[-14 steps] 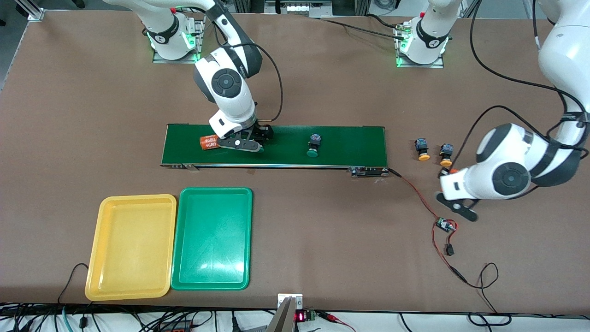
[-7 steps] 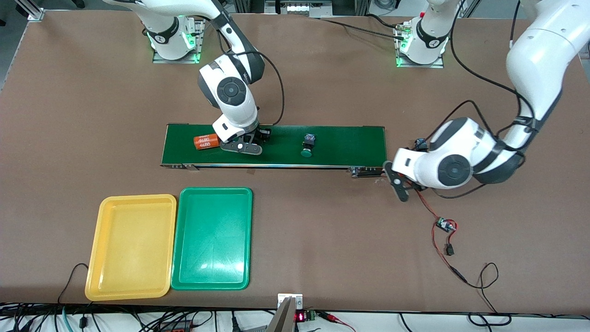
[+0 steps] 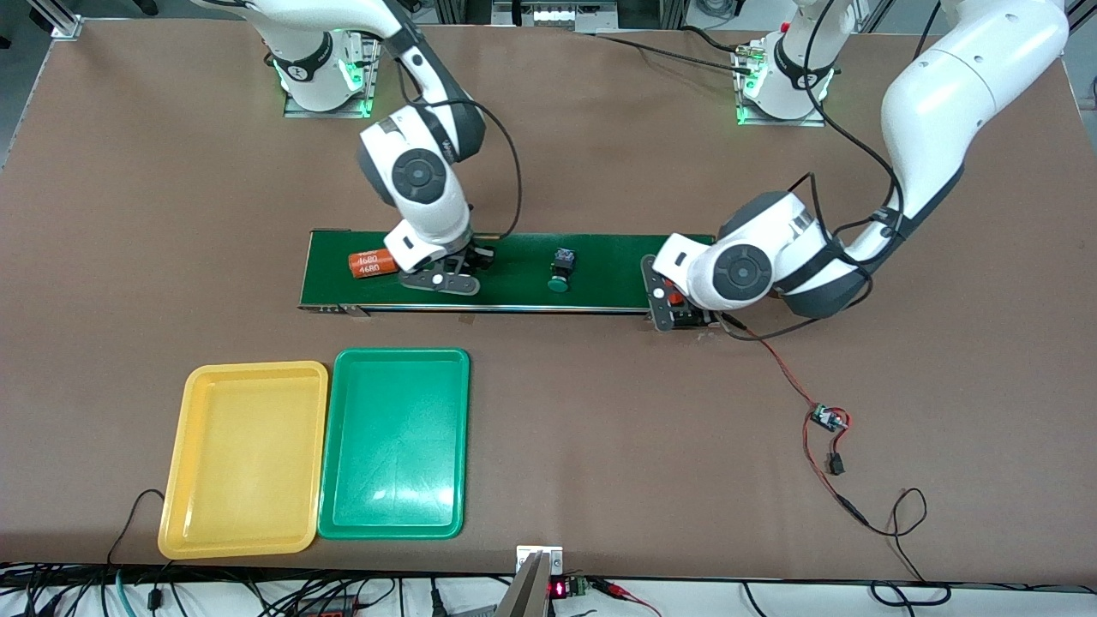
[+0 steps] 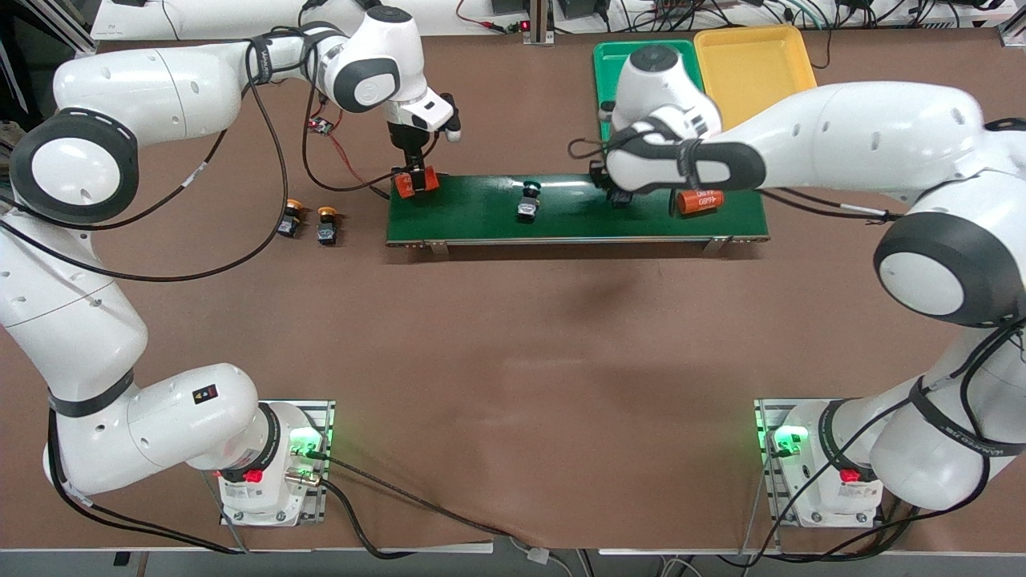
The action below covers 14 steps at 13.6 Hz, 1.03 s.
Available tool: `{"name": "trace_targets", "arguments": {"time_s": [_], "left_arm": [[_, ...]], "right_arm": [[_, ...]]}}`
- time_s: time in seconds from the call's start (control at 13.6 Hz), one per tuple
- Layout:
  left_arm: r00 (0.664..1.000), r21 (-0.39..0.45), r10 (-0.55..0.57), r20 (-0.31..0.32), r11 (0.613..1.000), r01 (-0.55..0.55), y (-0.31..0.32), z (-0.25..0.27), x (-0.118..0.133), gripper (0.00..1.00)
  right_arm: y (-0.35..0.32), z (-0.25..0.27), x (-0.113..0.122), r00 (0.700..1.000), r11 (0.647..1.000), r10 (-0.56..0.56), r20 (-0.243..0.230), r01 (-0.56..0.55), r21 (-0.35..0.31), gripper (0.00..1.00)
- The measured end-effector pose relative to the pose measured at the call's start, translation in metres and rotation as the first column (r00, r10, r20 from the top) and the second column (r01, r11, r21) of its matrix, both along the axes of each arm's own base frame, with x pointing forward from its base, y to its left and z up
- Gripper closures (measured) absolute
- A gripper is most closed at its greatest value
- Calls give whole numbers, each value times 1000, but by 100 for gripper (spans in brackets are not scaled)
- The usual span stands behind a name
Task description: Sort buttons by color to trays
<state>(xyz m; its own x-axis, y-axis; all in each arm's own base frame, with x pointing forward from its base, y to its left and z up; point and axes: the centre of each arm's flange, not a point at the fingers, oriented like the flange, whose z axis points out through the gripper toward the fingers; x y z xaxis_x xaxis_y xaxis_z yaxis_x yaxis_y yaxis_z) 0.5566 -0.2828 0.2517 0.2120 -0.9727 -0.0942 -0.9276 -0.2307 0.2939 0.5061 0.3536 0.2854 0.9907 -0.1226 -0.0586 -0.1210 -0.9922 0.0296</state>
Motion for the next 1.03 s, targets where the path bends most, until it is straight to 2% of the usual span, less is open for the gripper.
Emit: {"name": "trace_targets", "arguments": {"time_s": [0.15, 0.37, 0.52, 0.66, 0.81, 1.03], "left_arm": [[1000, -12, -26, 9, 1000, 26, -23, 0, -12, 50], [1000, 11, -7, 13, 1000, 7, -59, -1, -35, 50], [1000, 17, 0, 15, 1000, 0, -68, -1, -41, 36], [1000, 15, 14, 20, 1000, -15, -63, 0, -35, 14], [999, 11, 37, 32, 999, -38, -54, 7, -25, 0], [991, 0, 118, 59, 993, -119, -20, 38, 3, 0]], "right_arm": [[-32, 55, 28, 1000, 1000, -5, -11, 5, 3, 59], [-70, 111, 63, 1000, 999, -28, 12, 27, 23, 59], [-97, 107, 77, 999, 999, -33, 6, 33, 21, 59], [-128, 94, 92, 1000, 1000, -30, -5, 30, 3, 59], [-152, 85, 107, 1000, 1000, -18, 1, 18, -15, 59], [-172, 81, 132, 999, 1000, -1, 36, 2, -20, 59]]}}
